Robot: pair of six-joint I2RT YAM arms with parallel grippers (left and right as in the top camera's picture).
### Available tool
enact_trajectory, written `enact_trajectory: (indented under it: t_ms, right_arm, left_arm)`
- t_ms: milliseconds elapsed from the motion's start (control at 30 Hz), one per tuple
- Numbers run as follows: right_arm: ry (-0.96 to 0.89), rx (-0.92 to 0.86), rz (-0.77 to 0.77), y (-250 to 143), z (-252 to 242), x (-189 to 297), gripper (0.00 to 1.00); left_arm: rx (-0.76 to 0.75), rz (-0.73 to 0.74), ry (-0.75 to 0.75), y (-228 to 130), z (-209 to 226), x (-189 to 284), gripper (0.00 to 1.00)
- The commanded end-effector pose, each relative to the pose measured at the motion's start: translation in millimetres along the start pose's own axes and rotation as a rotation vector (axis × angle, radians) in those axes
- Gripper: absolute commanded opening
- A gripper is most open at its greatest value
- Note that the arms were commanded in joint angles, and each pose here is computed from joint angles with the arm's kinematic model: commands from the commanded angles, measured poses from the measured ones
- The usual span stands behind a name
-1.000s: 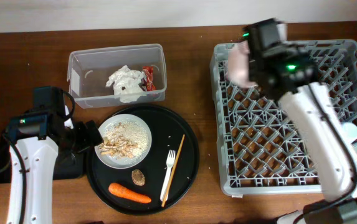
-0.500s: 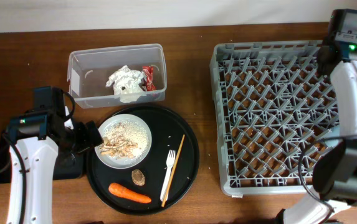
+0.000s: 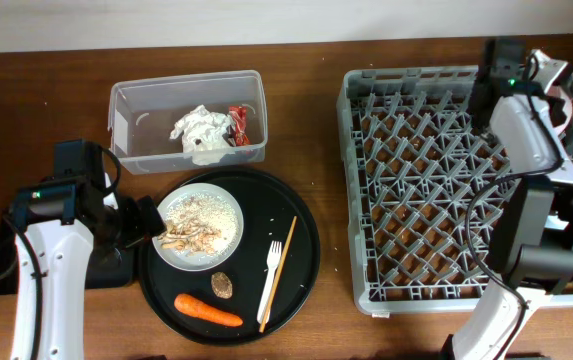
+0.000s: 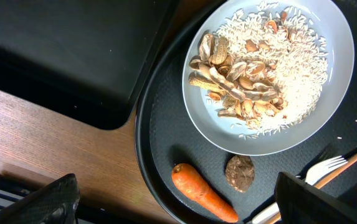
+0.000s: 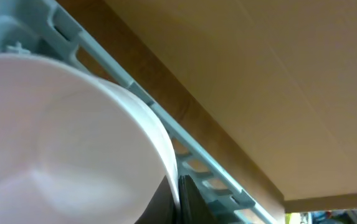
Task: Sort waste into correct bins and load items into the dishwasher rack
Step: 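Grasp the pink bowl with the right gripper and lift it to the rack, then set the pink bowl upright in the rack's back right, release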
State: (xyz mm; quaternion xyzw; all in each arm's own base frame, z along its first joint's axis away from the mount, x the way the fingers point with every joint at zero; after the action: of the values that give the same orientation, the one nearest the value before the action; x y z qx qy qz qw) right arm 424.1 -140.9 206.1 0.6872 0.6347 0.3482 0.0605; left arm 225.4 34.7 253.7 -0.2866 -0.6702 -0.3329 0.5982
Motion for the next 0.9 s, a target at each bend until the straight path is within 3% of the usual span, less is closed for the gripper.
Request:
enact_trajectory:
  t_ms: [0,200,467,767,867]
  right_arm:
    - [-0.007,0.042,0.024,-20,13,-8,0.04]
    - [-0.208,0.006,-0.035,-4,-3,-5,0.04]
    - [-0.278,0.055,-0.076,16,-9,-2,0.04]
    - [-0.18,0.155,-0.068,-28,28,1,0.04]
    - [-0.169,0.165,-0.085,-28,33,9,0.09]
  left_arm:
    - [0.017,0.002,-0.008,0,1,1,0.99]
    - [0.017,0.001,-0.008,0,1,1,0.99]
    - [0.017,0.001,-0.008,0,1,1,0.99]
    - [0.016,-0.002,-0.01,1,1,1,0.99]
    - [0.016,-0.005,-0.012,1,0,1,0.99]
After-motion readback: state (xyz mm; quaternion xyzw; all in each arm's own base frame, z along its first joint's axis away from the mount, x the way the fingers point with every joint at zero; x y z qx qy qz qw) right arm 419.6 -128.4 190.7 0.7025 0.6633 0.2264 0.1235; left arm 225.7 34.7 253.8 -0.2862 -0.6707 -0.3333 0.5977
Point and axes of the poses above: each gripper's point midway between its finger pads, its own x axis back along the fingers, its own z axis along the line the jaws close on, y = z × x, the point moved 10 cm from there along x, back along the fingers, and after that the axes turned 10 degrees about x, right-handed, at the moved point
